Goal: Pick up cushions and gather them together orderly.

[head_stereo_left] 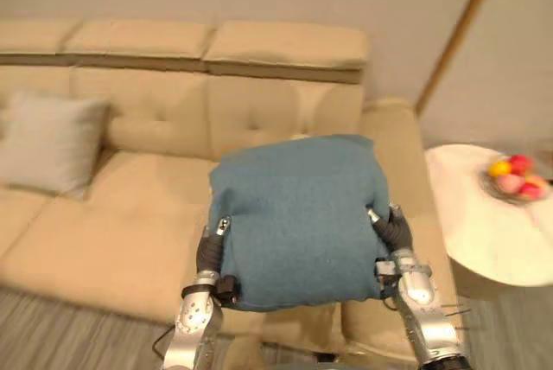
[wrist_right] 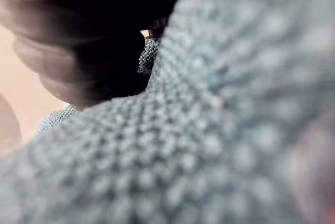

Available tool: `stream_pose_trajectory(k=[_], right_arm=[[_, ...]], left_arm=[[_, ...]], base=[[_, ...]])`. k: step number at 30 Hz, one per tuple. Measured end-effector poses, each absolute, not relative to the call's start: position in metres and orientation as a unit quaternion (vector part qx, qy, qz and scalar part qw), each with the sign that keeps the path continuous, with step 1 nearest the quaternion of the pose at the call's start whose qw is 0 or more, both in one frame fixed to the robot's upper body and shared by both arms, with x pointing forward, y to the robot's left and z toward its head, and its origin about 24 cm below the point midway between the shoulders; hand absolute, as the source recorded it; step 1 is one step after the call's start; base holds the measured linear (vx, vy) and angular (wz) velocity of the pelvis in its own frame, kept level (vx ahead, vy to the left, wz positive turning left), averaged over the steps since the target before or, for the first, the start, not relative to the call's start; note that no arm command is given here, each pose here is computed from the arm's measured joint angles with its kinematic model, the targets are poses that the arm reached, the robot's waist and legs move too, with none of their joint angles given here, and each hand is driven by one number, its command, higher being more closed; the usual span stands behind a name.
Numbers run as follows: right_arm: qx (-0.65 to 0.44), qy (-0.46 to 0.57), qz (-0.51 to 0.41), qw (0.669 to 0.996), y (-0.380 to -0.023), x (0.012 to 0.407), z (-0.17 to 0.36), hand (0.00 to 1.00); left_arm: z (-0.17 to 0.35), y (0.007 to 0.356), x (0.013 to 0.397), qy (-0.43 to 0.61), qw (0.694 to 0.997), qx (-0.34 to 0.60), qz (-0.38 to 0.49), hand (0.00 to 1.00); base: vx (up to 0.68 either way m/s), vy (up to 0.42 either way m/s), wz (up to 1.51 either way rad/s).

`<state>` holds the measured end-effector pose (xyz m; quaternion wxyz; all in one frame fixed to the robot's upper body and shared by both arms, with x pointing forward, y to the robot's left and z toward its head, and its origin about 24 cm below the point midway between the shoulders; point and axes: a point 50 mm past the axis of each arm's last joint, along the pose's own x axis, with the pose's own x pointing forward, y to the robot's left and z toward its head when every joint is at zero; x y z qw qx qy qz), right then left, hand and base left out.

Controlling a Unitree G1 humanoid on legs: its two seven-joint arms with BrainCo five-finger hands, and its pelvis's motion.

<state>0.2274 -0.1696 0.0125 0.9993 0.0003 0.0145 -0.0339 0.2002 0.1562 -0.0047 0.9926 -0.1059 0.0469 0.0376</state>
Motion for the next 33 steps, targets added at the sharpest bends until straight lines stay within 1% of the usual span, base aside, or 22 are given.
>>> stream_pose_trajectory(k=[5,9,12,13,15,18,19,20,22,23,25,26,27,28,29,31,33], right_arm=[[-0.007,0.006,-0.018,1.000,-0.164,0.232,0.016,1.00],[-0.016,-0.009,0.003,1.000,-0.154,0.240,0.022,1.00],[-0.033,-0.009,0.012,0.999,-0.147,0.256,0.023,1.00],[-0.052,-0.022,0.021,0.998,-0.141,0.272,0.030,1.00],[-0.066,-0.045,0.028,0.996,-0.132,0.289,0.043,1.00],[-0.104,-0.126,0.026,0.986,-0.117,0.332,0.096,1.00],[-0.117,-0.165,0.014,0.979,-0.111,0.350,0.126,1.00],[-0.118,-0.182,0.007,0.976,-0.110,0.357,0.140,1.00],[-0.111,-0.249,-0.042,0.961,-0.110,0.375,0.199,1.00],[-0.104,-0.263,-0.052,0.958,-0.111,0.377,0.211,1.00],[-0.072,-0.325,-0.095,0.938,-0.113,0.382,0.268,1.00],[-0.064,-0.333,-0.104,0.935,-0.113,0.384,0.279,1.00],[-0.045,-0.345,-0.120,0.930,-0.112,0.388,0.304,1.00],[-0.031,-0.358,-0.135,0.923,-0.111,0.388,0.324,0.00],[-0.025,-0.364,-0.142,0.920,-0.112,0.387,0.332,0.00],[-0.012,-0.388,-0.172,0.905,-0.121,0.383,0.363,0.00],[-0.012,-0.393,-0.189,0.900,-0.128,0.383,0.376,0.00]], left_arm=[[0.001,0.162,0.201,0.036,0.994,-0.096,0.039,1.00],[0.004,0.170,0.202,0.028,0.995,-0.086,0.053,1.00],[0.008,0.172,0.209,0.016,0.995,-0.071,0.064,1.00],[0.011,0.175,0.219,0.006,0.995,-0.067,0.078,1.00],[0.016,0.179,0.232,-0.004,0.993,-0.065,0.098,1.00],[0.048,0.187,0.276,-0.061,0.989,-0.052,0.121,1.00],[0.072,0.191,0.299,-0.099,0.985,-0.042,0.132,1.00],[0.086,0.192,0.309,-0.118,0.983,-0.037,0.135,1.00],[0.157,0.193,0.347,-0.212,0.966,-0.020,0.144,1.00],[0.173,0.194,0.353,-0.232,0.962,-0.018,0.145,1.00],[0.248,0.194,0.371,-0.315,0.936,-0.001,0.159,1.00],[0.263,0.195,0.374,-0.328,0.930,0.001,0.164,1.00],[0.298,0.195,0.378,-0.357,0.918,0.001,0.175,1.00],[0.330,0.192,0.378,-0.384,0.906,0.003,0.180,0.00],[0.342,0.191,0.378,-0.393,0.901,0.002,0.182,0.00],[0.393,0.182,0.372,-0.432,0.883,0.008,0.182,0.00],[0.415,0.177,0.367,-0.449,0.875,0.011,0.180,0.00]], base=[[0.06,0.187,-0.92],[-0.01,0.017,-0.50],[-0.06,-0.026,-0.14],[-0.13,-0.038,-0.02],[-0.17,-0.040,0.02],[-0.29,-0.060,0.17],[-0.23,-0.055,0.32],[-0.27,-0.071,0.25],[-0.25,-0.080,0.21],[-0.25,-0.098,0.38],[-0.17,-0.069,0.35],[-0.12,-0.020,0.16],[-0.12,-0.001,0.11],[-0.09,0.005,0.14],[-0.05,0.026,0.19],[-0.03,0.066,0.16],[0.00,0.094,0.17]])
